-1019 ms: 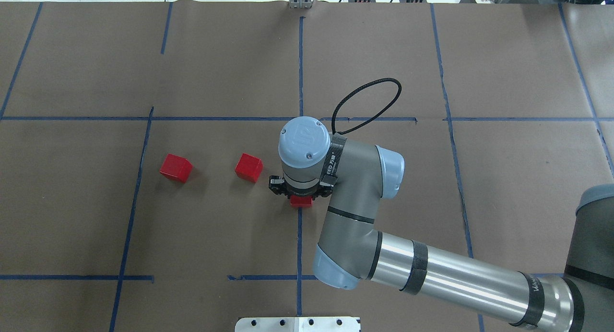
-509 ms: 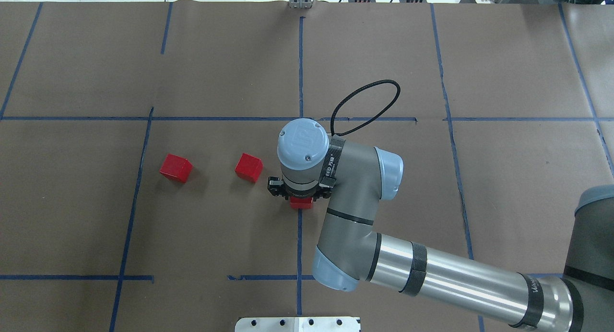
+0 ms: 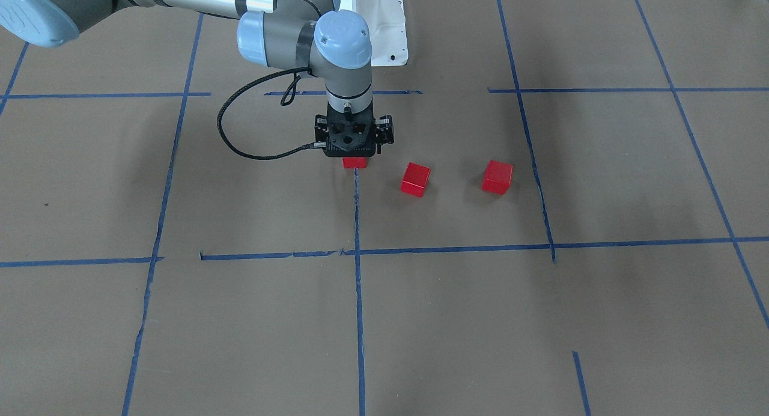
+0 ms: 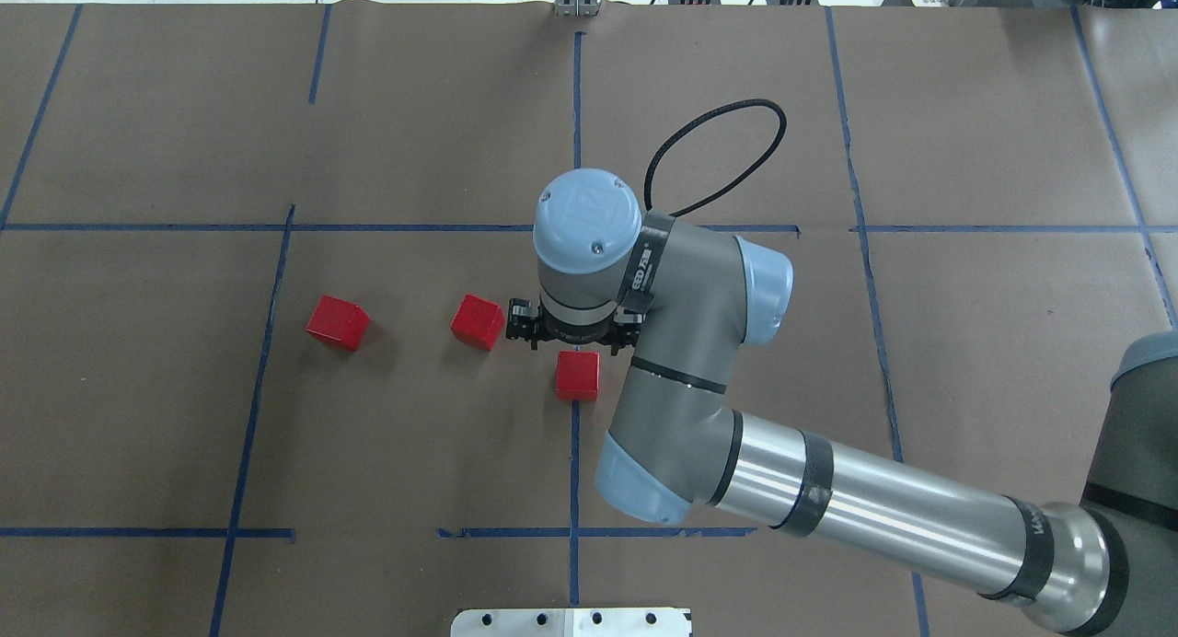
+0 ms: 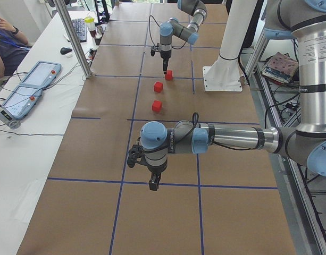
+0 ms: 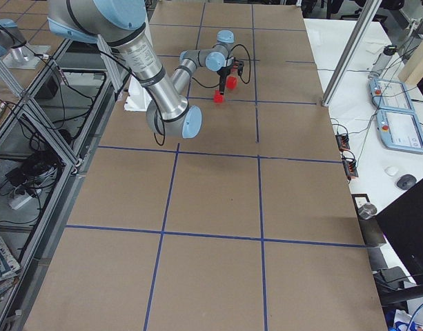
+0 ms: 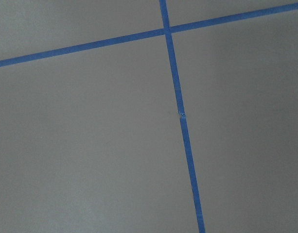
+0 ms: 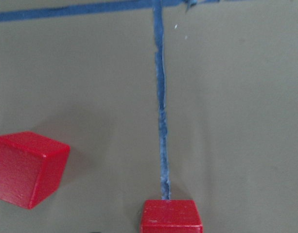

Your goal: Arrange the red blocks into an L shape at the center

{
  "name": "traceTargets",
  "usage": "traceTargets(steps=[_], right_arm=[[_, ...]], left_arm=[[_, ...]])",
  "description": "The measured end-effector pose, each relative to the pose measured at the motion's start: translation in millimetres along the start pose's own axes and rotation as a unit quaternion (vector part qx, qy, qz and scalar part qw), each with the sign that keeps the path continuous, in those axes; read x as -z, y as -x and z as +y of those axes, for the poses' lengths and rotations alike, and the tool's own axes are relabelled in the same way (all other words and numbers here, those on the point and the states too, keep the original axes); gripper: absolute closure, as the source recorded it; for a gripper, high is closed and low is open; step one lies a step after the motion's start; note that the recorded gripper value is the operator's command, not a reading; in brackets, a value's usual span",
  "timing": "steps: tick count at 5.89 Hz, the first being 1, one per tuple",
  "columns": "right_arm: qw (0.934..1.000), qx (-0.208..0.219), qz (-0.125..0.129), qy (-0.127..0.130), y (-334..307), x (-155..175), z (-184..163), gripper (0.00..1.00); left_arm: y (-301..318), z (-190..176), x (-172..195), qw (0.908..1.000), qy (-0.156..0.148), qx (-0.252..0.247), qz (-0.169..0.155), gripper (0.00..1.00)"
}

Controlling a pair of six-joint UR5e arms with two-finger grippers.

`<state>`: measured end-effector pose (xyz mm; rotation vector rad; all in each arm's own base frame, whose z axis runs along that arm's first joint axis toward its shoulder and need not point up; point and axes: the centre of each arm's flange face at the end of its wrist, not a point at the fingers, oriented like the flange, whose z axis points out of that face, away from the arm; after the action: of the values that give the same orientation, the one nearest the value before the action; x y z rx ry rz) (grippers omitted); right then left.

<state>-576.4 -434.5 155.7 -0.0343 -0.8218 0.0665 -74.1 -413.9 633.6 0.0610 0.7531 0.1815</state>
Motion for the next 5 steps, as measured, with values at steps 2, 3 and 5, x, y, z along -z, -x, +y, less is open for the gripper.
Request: traceTargets(steps=[2, 3, 5], right_arm=[[0.9998, 0.012, 0.005, 0.013, -64.5, 64.1, -77.0, 0.00], [0.9992, 0.031, 0.020, 0.018, -126.3, 72.2, -114.1, 0.00], [0.9940, 0.096, 0.052, 0.013, -288.4, 90.9, -160.2, 0.00]], left_arm=[[-10.3, -4.7, 10.1, 0.9999, -0.010, -0.011, -0.004, 0.00], [-16.1, -10.7, 14.7, 0.9997, -0.015, -0.018, -0.005, 0.00], [-35.0, -45.7, 36.2, 0.9970, -0.051, -0.057, -0.011, 0.00]])
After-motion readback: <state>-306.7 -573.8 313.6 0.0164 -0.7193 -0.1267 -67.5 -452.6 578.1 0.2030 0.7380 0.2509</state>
